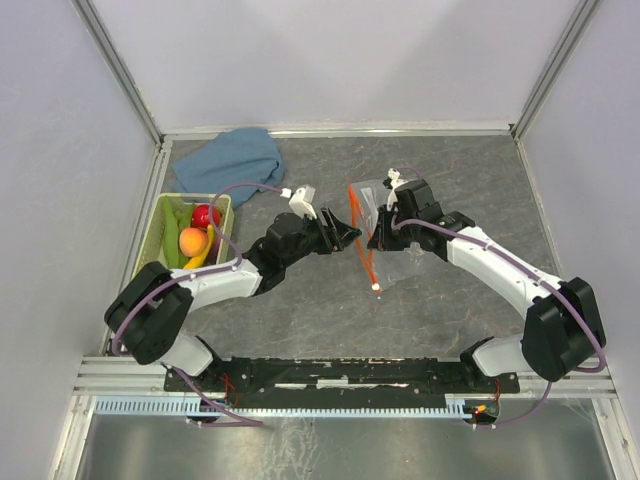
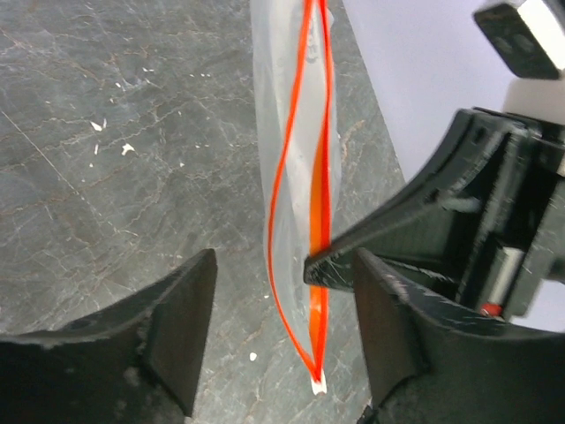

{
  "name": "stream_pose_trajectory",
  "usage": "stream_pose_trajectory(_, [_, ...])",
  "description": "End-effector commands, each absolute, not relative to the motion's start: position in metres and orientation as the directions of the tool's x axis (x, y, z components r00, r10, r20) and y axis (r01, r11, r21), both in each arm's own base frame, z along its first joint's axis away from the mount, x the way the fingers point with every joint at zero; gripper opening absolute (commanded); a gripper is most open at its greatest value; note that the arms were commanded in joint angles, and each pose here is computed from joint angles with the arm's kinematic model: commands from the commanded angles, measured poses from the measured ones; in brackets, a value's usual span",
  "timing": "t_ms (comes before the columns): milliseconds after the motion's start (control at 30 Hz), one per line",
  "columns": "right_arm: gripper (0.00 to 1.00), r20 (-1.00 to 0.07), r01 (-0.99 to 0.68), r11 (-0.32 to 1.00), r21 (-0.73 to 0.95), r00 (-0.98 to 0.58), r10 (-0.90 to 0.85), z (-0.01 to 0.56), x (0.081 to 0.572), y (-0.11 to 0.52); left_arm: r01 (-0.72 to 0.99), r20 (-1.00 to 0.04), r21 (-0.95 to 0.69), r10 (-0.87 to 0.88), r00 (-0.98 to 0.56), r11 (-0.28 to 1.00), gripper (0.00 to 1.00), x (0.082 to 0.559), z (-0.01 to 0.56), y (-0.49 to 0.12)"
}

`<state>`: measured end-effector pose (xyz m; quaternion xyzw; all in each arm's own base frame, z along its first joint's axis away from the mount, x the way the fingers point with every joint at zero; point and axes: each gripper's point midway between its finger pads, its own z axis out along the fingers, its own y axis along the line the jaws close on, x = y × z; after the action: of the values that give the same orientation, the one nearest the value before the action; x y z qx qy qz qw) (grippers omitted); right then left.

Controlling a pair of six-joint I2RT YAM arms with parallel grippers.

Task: Place the food in the zip-top bag and seal the zipper
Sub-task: Pick up the zipper food storage bag at the center of the board, then open the zipper of the food storage bag.

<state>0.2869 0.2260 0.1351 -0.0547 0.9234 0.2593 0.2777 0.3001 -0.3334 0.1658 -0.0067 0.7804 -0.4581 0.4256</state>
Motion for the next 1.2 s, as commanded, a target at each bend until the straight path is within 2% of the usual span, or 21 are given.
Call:
stream_pose_trajectory(0, [0.02, -0.614, -0.305, 0.823, 0.480, -0.786, 0.067, 0.173, 0.296, 0.242, 0.406, -0.678, -0.722, -0.456, -0.576, 0.561, 0.62, 0.321, 0.186, -0.346])
stream_pose_trajectory(133, [0.02, -0.615, -0.313, 0.819, 0.480, -0.787, 0.059, 0.174, 0.295, 0.246, 0.397, -0.679, -0.719, -0.455, -0.576, 0.570, 0.49, 0.325, 0.178, -0.348])
stream_pose_trajectory(333, [0.02, -0.613, -0.333, 0.813, 0.478, -0.789, 0.037, 0.174, 0.293, 0.253, 0.391, -0.677, -0.716, -0.440, -0.590, 0.579, 0.34, 0.328, 0.166, -0.353])
stream_pose_trajectory(467, [0.03, -0.620, -0.331, 0.828, 0.452, -0.784, 0.025, 0.172, 0.293, 0.252, 0.402, -0.673, -0.722, -0.435, -0.598, 0.563, 0.16, 0.326, 0.166, -0.356])
stream_pose_trajectory(567, [0.09, -0.640, -0.327, 0.852, 0.409, -0.768, 0.012, 0.173, 0.294, 0.248, 0.399, -0.677, -0.720, -0.447, -0.585, 0.567, 0.04, 0.323, 0.169, -0.354])
stream_pose_trajectory(933, [0.43, -0.748, -0.340, 0.923, 0.180, -0.656, -0.096, 0.195, 0.288, 0.240, 0.286, -0.613, -0.771, -0.545, -0.571, 0.569, 0.03, 0.312, 0.178, -0.335])
stream_pose_trajectory(1167, [0.52, -0.797, -0.412, 0.894, 0.175, -0.593, -0.117, 0.206, 0.273, 0.259, 0.259, -0.609, -0.770, -0.554, -0.568, 0.583, 0.03, 0.309, 0.184, -0.333])
